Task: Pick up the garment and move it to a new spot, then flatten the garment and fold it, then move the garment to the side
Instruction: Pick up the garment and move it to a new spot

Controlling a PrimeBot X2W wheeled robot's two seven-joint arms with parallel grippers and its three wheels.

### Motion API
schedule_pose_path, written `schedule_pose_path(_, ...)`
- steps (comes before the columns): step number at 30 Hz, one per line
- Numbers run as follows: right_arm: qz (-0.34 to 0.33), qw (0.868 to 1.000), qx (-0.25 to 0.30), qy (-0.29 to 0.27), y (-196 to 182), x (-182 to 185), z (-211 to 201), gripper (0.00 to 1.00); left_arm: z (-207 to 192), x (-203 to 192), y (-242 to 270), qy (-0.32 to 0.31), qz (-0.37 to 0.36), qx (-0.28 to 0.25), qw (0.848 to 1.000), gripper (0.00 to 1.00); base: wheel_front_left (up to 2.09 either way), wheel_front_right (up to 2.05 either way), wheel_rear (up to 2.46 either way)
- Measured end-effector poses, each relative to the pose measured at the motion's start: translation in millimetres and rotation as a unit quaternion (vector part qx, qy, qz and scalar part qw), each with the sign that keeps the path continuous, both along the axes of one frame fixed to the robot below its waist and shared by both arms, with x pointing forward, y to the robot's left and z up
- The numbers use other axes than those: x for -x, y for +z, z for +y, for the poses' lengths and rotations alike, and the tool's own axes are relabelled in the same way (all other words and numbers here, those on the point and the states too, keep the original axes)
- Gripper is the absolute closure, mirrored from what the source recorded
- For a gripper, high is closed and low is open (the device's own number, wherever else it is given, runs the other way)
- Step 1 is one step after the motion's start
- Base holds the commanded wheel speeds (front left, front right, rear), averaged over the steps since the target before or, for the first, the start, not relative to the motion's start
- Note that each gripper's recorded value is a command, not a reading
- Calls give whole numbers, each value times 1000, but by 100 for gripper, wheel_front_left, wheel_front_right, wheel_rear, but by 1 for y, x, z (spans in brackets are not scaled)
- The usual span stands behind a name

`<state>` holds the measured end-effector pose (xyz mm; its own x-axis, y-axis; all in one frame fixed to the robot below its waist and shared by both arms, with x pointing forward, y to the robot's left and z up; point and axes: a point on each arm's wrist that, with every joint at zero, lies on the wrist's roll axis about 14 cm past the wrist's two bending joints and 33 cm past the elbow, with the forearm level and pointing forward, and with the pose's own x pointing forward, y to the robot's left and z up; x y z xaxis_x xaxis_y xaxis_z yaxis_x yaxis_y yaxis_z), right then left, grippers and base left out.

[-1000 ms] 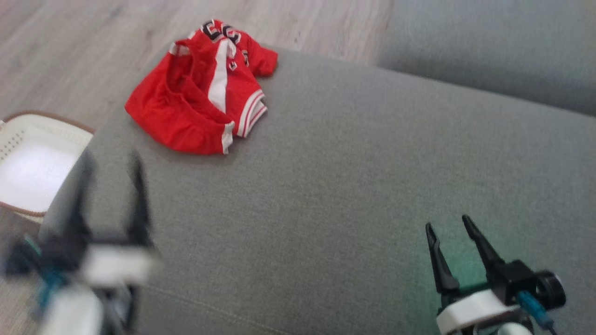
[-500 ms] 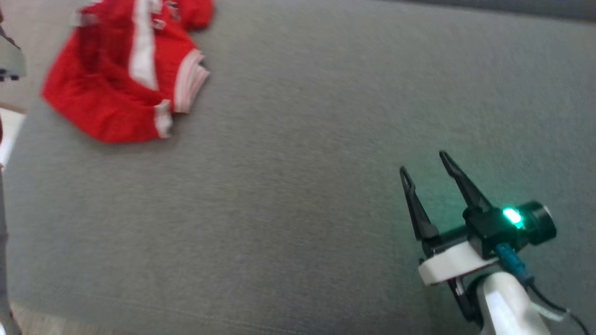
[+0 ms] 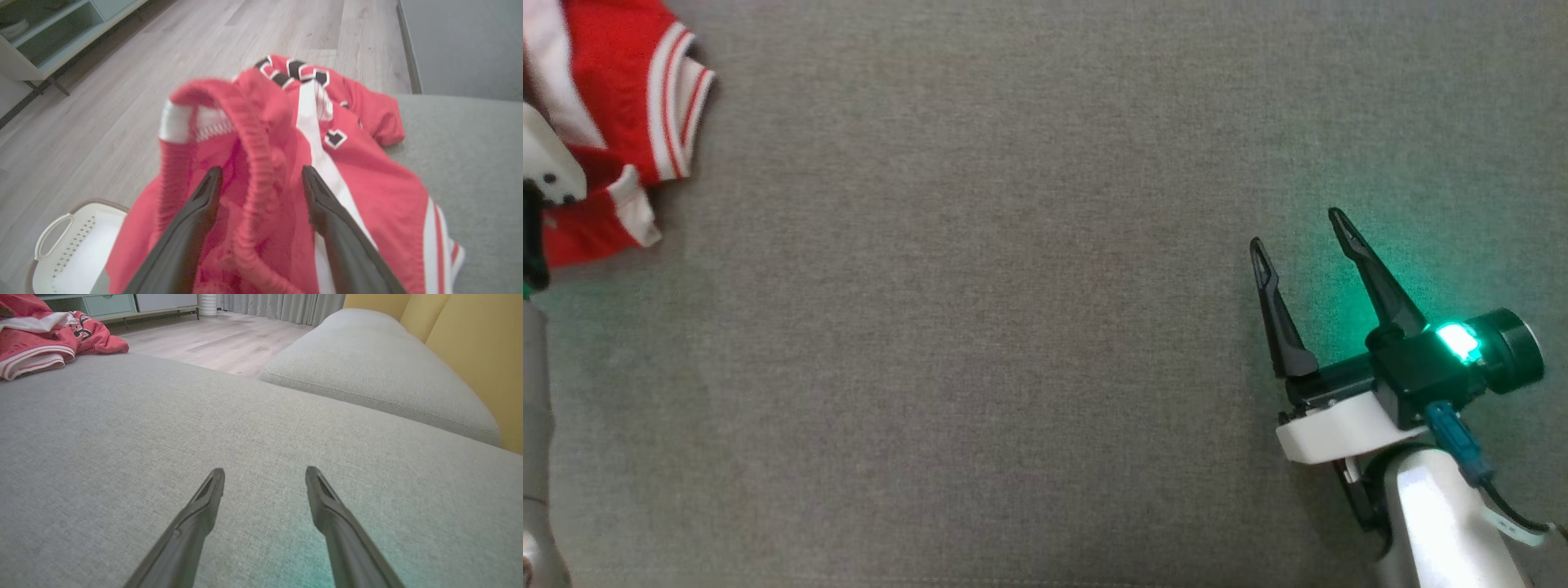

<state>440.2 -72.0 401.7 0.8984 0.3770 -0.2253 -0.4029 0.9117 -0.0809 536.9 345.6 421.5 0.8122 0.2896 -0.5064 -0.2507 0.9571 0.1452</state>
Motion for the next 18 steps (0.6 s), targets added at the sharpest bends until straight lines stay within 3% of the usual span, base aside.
schedule_pose_path(2,7,1000,2,-5,-6,0,-3,0,-1,3,-19,7,22,5,1000,0,0,0,0)
schedule_pose_path(3,10,1000,2,-6,-8,0,-4,0,-2,3,-24,7,26,6,1000,11,0,0,0)
schedule_pose_path(4,11,1000,2,-6,-9,0,-5,0,-3,2,-26,7,22,9,1000,47,0,0,0)
schedule_pose_path(6,10,1000,1,-5,-8,0,-4,0,-3,-1,-21,8,5,10,1000,95,0,0,0)
schedule_pose_path(7,8,1000,0,-4,-6,0,-3,0,-2,-3,-15,8,-6,6,1000,100,0,0,0)
schedule_pose_path(18,-29,999,-24,4,29,11,5,0,-5,-17,95,-48,-134,-44,989,100,0,0,0)
